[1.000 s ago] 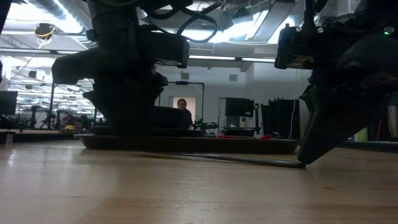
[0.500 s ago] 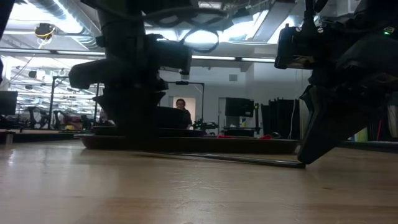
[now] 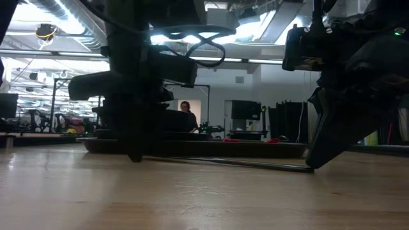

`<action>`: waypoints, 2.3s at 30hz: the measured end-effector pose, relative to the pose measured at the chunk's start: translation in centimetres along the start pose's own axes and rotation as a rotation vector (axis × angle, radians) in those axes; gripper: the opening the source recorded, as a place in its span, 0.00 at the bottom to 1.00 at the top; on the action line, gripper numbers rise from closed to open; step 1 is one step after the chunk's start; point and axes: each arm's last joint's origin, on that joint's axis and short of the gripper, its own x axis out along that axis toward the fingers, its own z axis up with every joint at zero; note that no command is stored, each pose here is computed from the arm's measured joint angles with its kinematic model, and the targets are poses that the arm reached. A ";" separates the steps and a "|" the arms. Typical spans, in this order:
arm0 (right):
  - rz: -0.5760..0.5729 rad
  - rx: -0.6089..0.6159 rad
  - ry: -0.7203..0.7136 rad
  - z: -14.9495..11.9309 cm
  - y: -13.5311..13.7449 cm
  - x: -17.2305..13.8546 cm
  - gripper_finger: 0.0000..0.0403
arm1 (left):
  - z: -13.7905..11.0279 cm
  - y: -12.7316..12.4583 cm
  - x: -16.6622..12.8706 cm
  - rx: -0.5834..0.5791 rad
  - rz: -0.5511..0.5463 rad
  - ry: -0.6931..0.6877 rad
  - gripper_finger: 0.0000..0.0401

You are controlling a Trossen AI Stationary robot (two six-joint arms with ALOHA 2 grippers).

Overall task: Set up tray
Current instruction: Put the black table knife to the right of the black fork on top of the table napkin on the brown serving tray

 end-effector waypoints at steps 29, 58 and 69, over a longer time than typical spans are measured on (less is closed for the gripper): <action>-0.001 -0.005 0.001 0.0 0.0 0.0 0.01 | 0.2 1.9 0.4 0.114 -0.086 0.021 0.50; -0.002 -0.005 0.002 0.0 0.0 0.0 0.01 | 0.2 1.9 0.4 0.155 -0.080 0.021 0.17; -0.002 -0.008 0.002 0.0 0.0 0.0 0.01 | 0.2 1.9 0.4 0.158 -0.081 0.019 0.17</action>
